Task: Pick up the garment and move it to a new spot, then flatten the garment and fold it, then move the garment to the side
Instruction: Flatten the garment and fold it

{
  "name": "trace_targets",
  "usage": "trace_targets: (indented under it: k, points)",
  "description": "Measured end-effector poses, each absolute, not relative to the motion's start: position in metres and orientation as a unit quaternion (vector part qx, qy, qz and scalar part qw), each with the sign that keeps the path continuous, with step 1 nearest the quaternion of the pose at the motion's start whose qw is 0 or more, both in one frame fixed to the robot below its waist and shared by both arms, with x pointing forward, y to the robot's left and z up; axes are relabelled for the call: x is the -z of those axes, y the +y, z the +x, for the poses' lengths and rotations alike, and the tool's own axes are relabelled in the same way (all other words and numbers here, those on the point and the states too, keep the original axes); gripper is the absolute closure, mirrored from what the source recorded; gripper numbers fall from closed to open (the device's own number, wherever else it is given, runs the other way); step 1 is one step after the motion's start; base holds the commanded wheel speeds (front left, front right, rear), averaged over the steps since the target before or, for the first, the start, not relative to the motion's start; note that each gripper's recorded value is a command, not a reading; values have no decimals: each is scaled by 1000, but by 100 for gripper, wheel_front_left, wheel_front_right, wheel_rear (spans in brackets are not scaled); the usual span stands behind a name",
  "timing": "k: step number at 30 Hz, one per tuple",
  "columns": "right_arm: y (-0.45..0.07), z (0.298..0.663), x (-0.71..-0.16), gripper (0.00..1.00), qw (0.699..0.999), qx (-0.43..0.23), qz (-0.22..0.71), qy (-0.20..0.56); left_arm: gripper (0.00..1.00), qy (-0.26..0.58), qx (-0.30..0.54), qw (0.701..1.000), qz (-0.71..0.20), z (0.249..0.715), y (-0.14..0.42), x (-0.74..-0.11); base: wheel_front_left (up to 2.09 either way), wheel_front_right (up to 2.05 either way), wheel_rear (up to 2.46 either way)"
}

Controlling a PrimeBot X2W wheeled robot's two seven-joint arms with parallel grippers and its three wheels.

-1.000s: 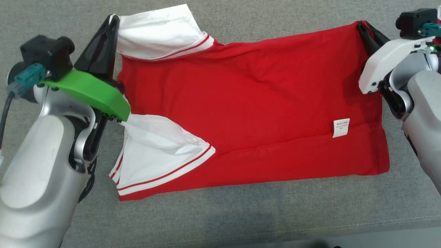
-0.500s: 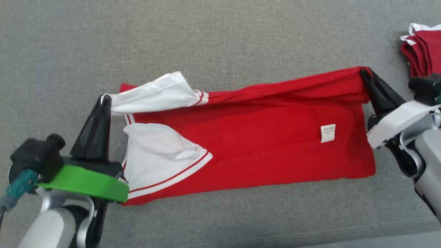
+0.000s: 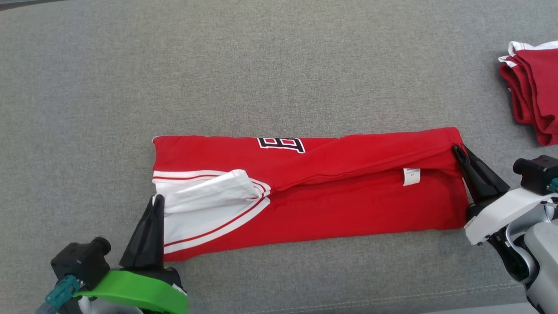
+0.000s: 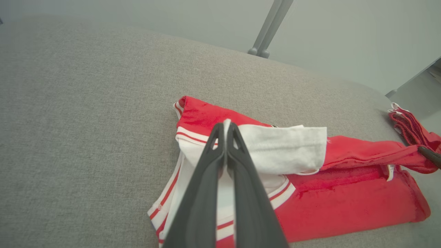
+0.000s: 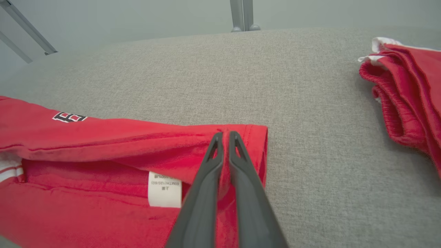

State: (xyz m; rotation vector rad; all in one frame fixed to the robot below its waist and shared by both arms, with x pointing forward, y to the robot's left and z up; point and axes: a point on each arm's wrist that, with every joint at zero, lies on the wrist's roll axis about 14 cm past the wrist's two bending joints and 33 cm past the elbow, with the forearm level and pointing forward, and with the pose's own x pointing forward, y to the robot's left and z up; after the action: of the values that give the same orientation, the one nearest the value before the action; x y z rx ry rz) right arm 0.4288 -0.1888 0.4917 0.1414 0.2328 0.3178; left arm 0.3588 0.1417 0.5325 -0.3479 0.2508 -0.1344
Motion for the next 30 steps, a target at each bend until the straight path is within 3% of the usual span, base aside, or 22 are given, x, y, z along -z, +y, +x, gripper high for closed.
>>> trace_targets:
  k: [16,17,18,19,20,21,30]
  points:
    - [-192,401,-477,100,979,-140,59,132,100,217,42,955,-196,330,139,-463,0,0,0]
    - [-192,400,-477,92,980,-140,58,132,100,218,42,955,-198,329,139,-461,0,0,0]
    - [-193,399,-478,62,980,-139,57,131,100,220,41,954,-199,329,139,-459,0,0,0]
    - [-193,398,-479,24,980,-139,55,130,100,221,41,954,-198,329,139,-458,0,0,0]
    - [-194,395,-480,0,981,-136,54,127,16,220,37,955,-195,329,140,-456,0,0,0]
    - [-195,395,-482,0,982,-134,53,124,0,217,36,956,-194,330,141,-456,0,0,0]
    - [-206,387,-491,0,986,-112,58,104,0,163,15,968,-189,346,155,-475,0,0,0]
